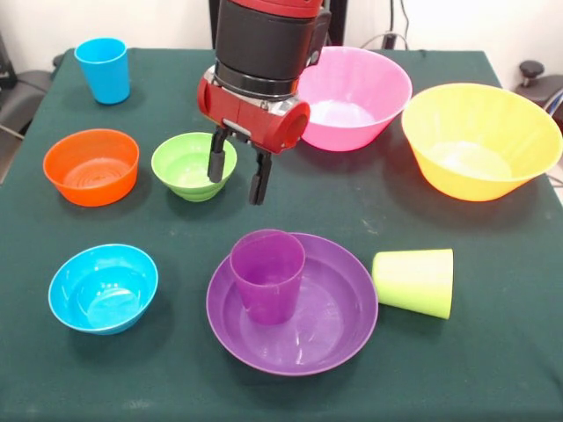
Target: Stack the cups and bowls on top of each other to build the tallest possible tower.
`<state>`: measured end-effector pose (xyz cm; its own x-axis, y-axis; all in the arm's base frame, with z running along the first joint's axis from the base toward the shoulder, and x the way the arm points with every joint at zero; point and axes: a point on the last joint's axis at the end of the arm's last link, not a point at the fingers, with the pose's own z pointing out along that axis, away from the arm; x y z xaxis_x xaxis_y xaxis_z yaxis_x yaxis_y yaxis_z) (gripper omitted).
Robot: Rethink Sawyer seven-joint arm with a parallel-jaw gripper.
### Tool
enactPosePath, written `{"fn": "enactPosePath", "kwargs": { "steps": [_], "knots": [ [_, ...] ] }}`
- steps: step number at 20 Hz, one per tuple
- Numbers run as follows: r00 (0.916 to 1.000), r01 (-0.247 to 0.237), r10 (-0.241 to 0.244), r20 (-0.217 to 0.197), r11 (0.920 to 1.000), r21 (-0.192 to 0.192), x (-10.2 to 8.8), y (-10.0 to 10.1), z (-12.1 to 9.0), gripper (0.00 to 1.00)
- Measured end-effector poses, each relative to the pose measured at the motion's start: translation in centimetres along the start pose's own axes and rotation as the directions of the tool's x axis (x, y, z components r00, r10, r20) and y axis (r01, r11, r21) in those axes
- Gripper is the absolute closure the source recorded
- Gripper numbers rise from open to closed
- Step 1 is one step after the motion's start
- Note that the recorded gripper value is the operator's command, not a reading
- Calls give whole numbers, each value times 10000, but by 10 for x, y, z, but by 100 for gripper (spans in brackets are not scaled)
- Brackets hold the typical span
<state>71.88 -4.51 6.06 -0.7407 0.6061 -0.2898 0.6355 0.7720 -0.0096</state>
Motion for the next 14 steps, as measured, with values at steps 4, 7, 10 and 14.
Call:
{"fn": "enactPosePath", "kwargs": {
  "steps": [4, 7, 10, 14],
  "knots": [
    [10000, 78, -78, -11, 10000, -34, 3, 0, -6, 0],
    [10000, 98, -98, -2, 9999, -119, 3, 3, -12, 0],
    [9999, 117, -117, -14, 9997, -212, 4, 5, -17, 0],
    [9998, 177, -178, -19, 9995, -254, 4, 4, -17, 0]
  ]
}}
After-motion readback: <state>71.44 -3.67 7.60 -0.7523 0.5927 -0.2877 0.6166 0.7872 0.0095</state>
